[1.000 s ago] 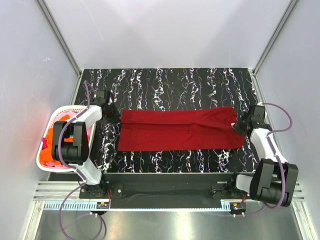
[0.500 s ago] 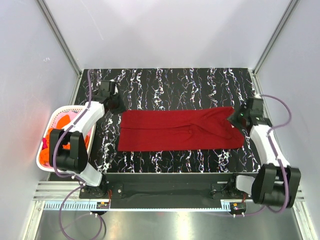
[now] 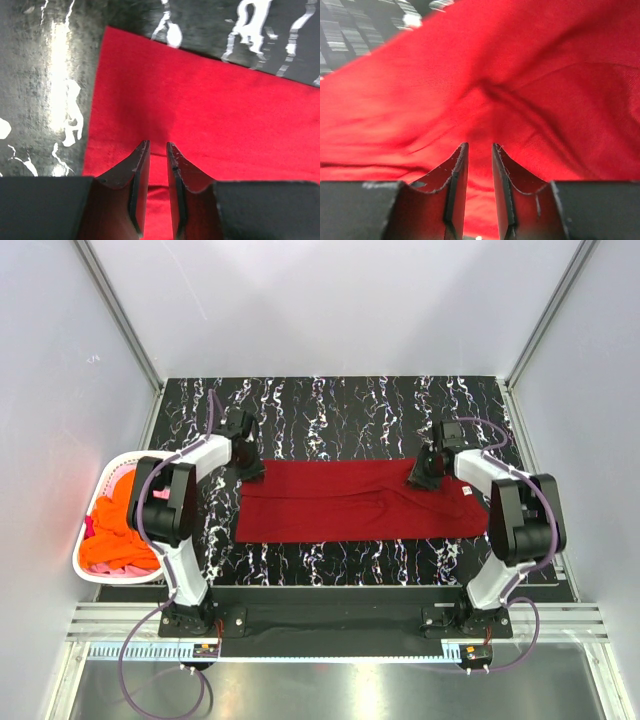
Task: Fold and stack the t-shirts
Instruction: Fold the tshirt
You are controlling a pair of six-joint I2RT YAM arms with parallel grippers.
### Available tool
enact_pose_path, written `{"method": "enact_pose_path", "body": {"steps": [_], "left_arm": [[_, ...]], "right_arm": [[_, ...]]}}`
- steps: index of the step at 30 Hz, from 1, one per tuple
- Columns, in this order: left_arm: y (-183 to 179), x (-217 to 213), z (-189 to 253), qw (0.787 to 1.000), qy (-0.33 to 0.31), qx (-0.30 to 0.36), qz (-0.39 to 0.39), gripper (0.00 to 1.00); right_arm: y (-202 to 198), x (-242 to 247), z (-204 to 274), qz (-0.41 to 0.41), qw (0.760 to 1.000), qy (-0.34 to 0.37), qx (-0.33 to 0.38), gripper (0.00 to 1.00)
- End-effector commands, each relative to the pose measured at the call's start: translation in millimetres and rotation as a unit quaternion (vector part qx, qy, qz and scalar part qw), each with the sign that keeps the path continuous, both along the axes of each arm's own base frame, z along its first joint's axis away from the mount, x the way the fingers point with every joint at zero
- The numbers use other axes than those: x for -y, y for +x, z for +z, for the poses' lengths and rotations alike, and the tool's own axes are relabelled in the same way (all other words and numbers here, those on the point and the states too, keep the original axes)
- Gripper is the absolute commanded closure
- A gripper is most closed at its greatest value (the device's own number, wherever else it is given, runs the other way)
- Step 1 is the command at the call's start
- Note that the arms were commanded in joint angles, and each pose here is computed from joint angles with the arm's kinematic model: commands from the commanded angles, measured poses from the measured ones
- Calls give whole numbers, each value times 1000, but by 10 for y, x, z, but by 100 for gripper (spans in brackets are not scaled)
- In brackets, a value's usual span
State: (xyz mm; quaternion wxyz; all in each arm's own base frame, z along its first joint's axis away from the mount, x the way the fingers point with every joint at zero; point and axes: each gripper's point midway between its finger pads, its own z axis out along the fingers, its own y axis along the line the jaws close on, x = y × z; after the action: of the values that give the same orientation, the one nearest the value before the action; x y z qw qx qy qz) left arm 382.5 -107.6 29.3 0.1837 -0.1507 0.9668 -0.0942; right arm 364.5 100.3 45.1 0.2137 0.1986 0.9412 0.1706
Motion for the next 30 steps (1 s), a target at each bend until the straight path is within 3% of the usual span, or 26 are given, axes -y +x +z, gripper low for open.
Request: {"method": "enact_pose_path", "body": {"steps": [1, 6, 15, 20, 25, 30], "left_arm": [[100, -196, -54, 999, 39, 4, 31, 76], [17, -455, -230, 994, 83, -21, 65, 76], [259, -402, 27, 996, 69, 6, 62, 76], [355, -103, 516, 999, -7, 52, 16, 75], [251, 265, 857, 993, -85, 78, -31, 73], [54, 840, 935, 968, -210, 67, -121, 72]], "right_arm": [[46, 127, -150, 0, 999, -43, -3, 68], [-86, 543, -372, -28, 988, -149, -28, 70], [84, 606, -67, -34, 985, -170, 7, 71], [204, 433, 403, -19, 991, -123, 54, 71], [74, 257, 515, -28, 996, -67, 46, 66], [182, 410, 555, -28, 993, -104, 54, 58]]}}
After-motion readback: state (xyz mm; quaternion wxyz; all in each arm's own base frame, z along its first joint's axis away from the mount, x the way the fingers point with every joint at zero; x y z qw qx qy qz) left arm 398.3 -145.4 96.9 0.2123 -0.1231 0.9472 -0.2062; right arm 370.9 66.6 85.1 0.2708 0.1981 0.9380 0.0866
